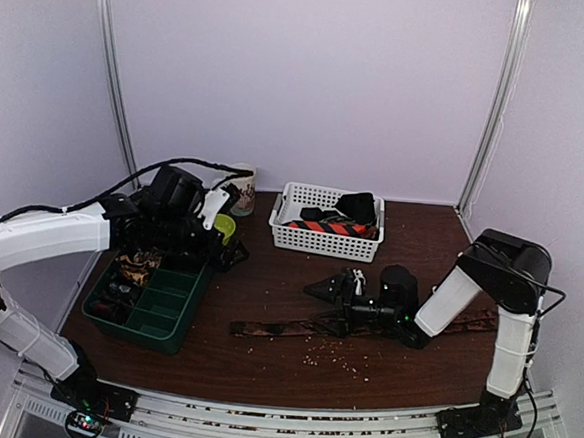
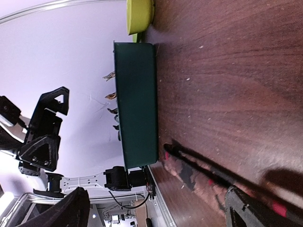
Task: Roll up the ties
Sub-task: Smooth out the tie at the center of the board, then adjust the tie at the center of the board.
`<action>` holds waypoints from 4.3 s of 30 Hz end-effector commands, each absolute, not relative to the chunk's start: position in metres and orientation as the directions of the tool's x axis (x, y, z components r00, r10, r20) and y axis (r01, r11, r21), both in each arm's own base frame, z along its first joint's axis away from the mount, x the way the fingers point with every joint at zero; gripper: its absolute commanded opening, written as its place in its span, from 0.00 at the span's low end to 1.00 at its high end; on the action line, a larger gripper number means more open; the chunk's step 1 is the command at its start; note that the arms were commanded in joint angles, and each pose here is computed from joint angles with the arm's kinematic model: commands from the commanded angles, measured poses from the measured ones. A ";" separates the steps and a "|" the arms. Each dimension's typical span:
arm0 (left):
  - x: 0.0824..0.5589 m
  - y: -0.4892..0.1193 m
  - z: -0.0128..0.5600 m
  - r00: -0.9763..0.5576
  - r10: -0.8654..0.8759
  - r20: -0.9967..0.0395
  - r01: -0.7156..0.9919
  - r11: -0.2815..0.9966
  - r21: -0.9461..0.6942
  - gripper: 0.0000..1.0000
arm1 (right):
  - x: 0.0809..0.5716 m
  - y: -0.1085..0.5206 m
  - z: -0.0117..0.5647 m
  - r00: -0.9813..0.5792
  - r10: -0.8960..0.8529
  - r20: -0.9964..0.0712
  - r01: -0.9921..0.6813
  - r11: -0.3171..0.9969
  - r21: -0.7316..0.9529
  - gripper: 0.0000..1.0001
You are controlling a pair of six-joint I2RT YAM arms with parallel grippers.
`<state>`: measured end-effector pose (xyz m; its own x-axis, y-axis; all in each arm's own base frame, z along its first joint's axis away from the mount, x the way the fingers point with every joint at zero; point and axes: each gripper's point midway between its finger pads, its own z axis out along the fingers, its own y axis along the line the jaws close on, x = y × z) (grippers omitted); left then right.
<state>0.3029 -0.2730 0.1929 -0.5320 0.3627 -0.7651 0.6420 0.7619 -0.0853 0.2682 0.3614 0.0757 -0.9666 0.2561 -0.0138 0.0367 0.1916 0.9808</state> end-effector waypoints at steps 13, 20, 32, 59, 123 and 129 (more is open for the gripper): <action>0.245 -0.473 0.148 -0.071 0.640 -0.765 0.975 0.206 0.081 0.97 | 0.281 0.227 0.146 -0.871 0.384 -0.308 -0.122 0.438 0.891 1.00; 0.234 -0.552 0.107 -0.011 0.628 -0.778 0.994 0.091 0.060 0.95 | 0.285 0.161 0.135 -0.809 0.506 -0.299 -0.029 0.474 0.880 1.00; 0.249 -0.595 0.037 -0.061 0.640 -0.766 0.995 0.096 0.000 0.93 | 0.284 0.135 0.125 -0.801 0.532 -0.274 0.003 0.462 0.887 0.99; 0.240 -0.588 0.025 0.052 0.683 -0.728 0.983 0.094 0.158 0.73 | 0.289 0.120 0.098 -0.828 0.491 -0.269 0.066 0.562 0.825 0.99; 0.234 -0.498 0.032 -0.111 0.696 -0.710 0.992 0.035 -0.122 0.85 | 0.347 0.180 0.099 -0.890 0.249 -0.382 -0.093 0.721 0.687 0.93; 0.231 -0.506 0.008 -0.087 0.744 -0.662 0.996 0.043 -0.082 0.80 | 0.338 0.160 0.073 -0.917 0.129 -0.378 -0.103 0.838 0.536 0.87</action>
